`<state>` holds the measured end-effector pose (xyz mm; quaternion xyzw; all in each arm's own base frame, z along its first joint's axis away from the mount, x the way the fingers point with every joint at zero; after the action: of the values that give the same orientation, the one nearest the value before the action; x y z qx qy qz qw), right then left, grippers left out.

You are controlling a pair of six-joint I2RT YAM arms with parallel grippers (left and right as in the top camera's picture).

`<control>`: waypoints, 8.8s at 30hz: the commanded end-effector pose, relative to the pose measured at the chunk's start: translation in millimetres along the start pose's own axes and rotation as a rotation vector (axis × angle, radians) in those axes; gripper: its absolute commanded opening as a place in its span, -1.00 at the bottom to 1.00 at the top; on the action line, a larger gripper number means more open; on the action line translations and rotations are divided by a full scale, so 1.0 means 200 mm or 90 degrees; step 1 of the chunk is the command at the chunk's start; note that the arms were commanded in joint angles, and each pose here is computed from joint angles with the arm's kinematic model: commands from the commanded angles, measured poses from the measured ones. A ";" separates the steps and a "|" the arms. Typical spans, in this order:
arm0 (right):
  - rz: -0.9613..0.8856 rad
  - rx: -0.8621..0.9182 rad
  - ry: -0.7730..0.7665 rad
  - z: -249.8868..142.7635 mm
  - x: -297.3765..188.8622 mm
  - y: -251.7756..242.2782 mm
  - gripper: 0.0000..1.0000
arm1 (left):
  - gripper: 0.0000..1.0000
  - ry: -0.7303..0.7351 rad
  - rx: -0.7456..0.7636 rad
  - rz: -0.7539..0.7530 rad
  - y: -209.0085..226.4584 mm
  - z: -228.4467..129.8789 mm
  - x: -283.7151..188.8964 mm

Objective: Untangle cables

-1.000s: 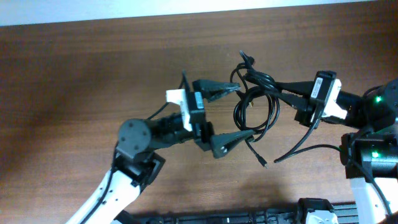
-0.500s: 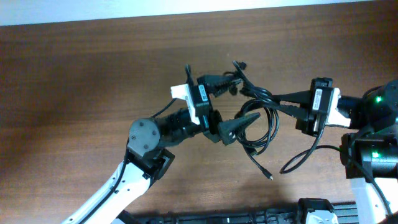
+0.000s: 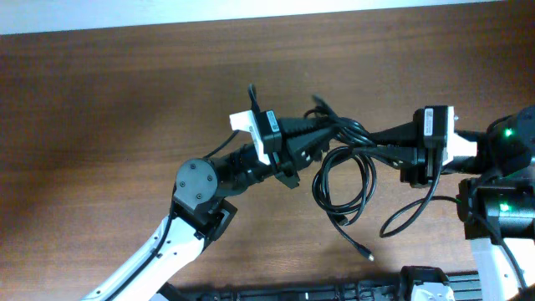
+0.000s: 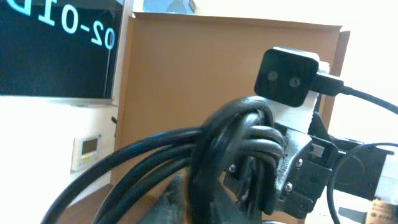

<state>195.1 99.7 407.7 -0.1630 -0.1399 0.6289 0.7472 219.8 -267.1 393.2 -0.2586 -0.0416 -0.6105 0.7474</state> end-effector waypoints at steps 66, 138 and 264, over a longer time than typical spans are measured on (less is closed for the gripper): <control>-0.451 0.183 0.256 -0.16 0.17 -0.01 -0.92 | -1.00 -0.328 -0.769 0.307 0.60 0.14 -0.30; -0.360 -0.039 0.324 -0.09 0.08 0.14 0.60 | -1.00 0.055 -0.013 0.143 0.30 -0.01 -0.13; -0.152 -0.087 0.359 -0.26 0.27 0.19 -0.93 | 0.57 0.022 -0.090 0.569 0.20 0.06 -0.59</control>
<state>201.1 151.8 332.3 -0.2731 0.0910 0.4281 0.8567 223.0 -149.2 350.3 -0.2388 0.1091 -0.2517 0.9315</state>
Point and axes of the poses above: each gripper's point midway between its finger pads, its own x axis out along the fingers, its own y axis along the line the jaws close on, z = x × y, the point moved 5 cm from there along -x, back along the fingers, and after that the axes turned 14 degrees about -x, right-handed, at the moved point
